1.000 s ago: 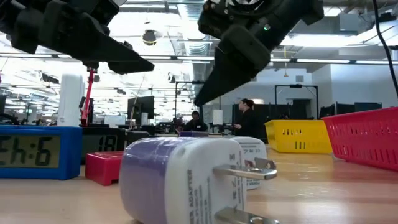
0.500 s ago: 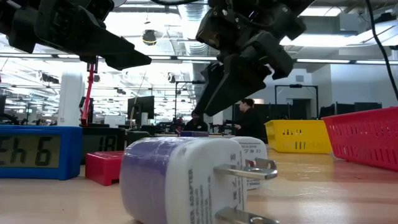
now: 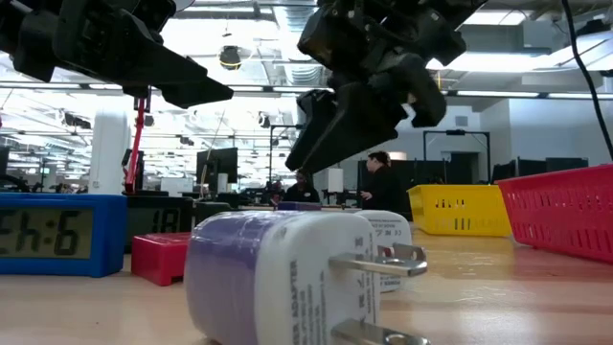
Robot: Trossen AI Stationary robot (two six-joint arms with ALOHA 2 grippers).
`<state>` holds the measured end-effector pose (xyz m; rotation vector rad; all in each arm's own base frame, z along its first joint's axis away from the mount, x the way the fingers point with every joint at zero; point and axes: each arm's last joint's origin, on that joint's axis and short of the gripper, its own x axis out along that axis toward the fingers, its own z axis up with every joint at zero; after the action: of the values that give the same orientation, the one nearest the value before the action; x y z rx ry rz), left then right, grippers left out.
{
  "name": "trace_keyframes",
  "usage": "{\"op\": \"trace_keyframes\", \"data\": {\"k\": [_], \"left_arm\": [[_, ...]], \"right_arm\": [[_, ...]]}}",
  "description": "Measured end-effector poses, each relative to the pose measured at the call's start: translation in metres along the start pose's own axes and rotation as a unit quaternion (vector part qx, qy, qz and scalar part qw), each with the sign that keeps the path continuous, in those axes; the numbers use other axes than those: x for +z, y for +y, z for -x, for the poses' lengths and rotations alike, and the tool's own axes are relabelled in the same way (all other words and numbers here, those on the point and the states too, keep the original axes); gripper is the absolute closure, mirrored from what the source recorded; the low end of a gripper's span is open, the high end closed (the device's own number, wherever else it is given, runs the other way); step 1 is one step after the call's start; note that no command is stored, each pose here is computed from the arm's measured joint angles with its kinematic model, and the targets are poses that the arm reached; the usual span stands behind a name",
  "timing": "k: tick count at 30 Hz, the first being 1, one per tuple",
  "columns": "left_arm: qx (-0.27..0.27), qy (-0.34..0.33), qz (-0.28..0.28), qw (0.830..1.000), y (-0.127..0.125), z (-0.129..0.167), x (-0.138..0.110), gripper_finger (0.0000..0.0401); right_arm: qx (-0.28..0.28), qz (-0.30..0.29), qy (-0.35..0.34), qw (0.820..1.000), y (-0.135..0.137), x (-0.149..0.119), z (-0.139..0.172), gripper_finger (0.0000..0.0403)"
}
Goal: Pick & Place Office items
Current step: Put the top blue digital timer into the red bin
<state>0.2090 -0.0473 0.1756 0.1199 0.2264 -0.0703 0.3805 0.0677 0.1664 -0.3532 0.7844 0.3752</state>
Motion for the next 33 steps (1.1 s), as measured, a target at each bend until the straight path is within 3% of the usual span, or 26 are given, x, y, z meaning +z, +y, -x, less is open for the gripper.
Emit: {"op": "trace_keyframes", "data": {"k": [6,20,24,29,33], "left_arm": [[0.000,0.000,0.000,1.000,0.000,0.000,0.000,0.0083],[0.001,-0.005,0.001,1.000,0.000,-0.001,0.001,0.0083],[0.001,-0.006,0.001,1.000,0.000,-0.001,0.001,0.0083],[0.001,-0.006,0.001,1.000,0.000,-0.001,0.001,0.0083],[0.001,-0.006,0.001,1.000,0.000,-0.001,0.001,0.0083]], "right_arm": [[0.005,0.005,0.008,1.000,0.000,-0.007,-0.019,0.0229],[0.032,0.003,0.023,0.999,-0.003,-0.018,-0.029,0.0254],[0.033,0.004,0.020,0.999,-0.002,-0.017,-0.027,0.0289],[0.034,-0.001,0.024,0.999,-0.003,-0.018,-0.027,0.0361],[0.031,-0.032,0.021,0.999,0.000,-0.014,-0.024,0.0370]]}}
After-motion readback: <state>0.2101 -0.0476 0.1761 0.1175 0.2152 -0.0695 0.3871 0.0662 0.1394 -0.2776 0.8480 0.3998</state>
